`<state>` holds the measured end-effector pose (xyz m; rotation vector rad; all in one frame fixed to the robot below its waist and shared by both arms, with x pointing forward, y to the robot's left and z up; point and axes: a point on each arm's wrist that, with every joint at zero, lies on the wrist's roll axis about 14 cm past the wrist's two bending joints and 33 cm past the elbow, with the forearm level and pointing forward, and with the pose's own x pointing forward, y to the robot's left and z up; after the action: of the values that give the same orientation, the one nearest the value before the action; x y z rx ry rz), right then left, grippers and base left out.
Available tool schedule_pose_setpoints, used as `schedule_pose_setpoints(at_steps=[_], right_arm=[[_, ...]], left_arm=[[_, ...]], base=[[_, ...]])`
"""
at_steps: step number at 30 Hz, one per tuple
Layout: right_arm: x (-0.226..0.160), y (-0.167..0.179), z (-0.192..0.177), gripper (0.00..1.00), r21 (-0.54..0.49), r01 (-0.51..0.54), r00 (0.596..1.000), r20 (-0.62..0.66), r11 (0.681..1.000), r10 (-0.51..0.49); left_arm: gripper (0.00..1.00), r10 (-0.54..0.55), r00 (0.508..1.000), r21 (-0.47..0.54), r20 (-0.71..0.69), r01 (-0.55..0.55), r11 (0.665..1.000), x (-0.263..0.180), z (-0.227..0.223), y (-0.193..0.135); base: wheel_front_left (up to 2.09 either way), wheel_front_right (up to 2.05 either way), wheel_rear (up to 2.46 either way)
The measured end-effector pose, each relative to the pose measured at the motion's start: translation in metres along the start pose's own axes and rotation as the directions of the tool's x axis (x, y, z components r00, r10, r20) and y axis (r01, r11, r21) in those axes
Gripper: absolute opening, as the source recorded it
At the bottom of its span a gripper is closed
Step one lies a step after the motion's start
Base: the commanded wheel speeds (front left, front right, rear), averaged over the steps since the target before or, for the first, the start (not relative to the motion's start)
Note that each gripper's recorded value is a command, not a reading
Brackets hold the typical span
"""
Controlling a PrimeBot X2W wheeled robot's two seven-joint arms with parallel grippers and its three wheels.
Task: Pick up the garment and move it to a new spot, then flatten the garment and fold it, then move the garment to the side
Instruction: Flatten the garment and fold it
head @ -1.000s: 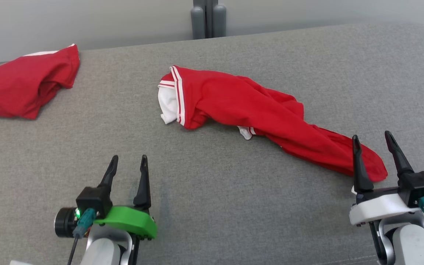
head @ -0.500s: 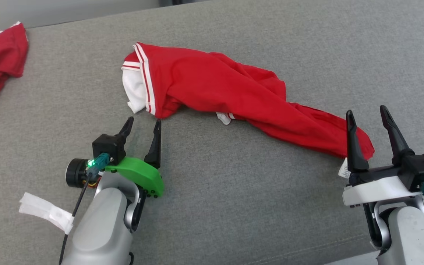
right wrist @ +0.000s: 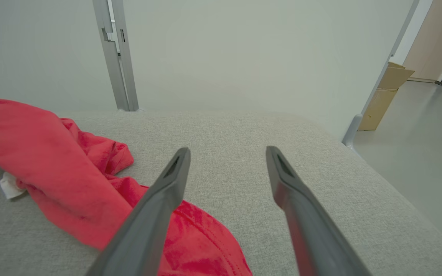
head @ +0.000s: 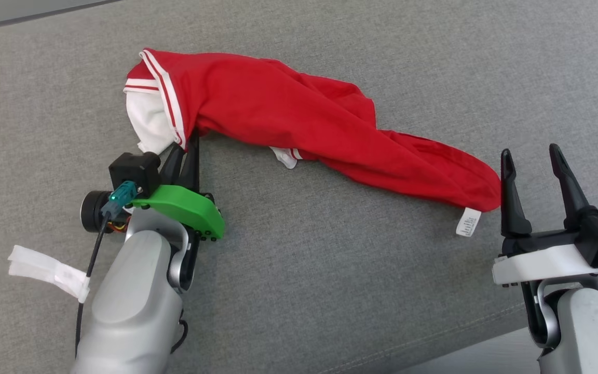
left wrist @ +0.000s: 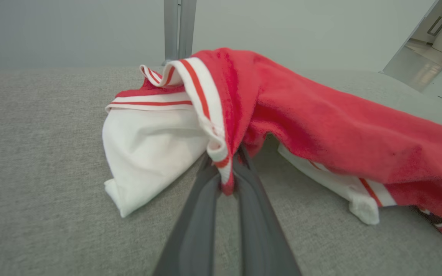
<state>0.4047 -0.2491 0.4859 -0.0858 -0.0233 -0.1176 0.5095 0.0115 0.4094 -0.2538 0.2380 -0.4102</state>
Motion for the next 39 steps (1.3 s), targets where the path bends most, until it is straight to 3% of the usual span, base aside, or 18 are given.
schedule_pose_setpoints(at_steps=[10,19,26,30,39], right_arm=[[0.005,0.005,0.019,1.00,0.008,-0.013,0.998,0.061,1.000,0.012],[0.003,0.025,0.033,1.00,0.033,-0.068,0.993,0.101,0.997,0.064],[0.005,0.042,0.044,1.00,0.049,-0.117,0.985,0.135,0.992,0.110],[0.006,0.041,0.040,1.00,0.050,-0.113,0.986,0.127,0.992,0.106],[0.008,0.031,0.030,1.00,0.046,-0.083,0.992,0.098,0.995,0.078]], left_arm=[[0.00,-0.019,0.975,0.011,0.223,0.017,1.000,-0.028,0.070,-0.013],[0.00,0.002,0.930,0.072,0.368,-0.031,0.997,-0.092,0.111,-0.016],[0.00,0.134,0.943,0.142,0.303,-0.184,0.973,-0.147,0.104,0.016],[0.00,0.215,0.950,0.101,0.226,-0.242,0.965,-0.162,0.089,0.030],[0.00,0.239,0.967,0.074,0.090,-0.246,0.966,-0.127,0.055,0.049]], base=[[0.00,0.00,0.00],[0.00,0.00,0.00],[0.00,0.00,0.00],[0.00,0.00,0.00],[0.00,0.00,0.00]])
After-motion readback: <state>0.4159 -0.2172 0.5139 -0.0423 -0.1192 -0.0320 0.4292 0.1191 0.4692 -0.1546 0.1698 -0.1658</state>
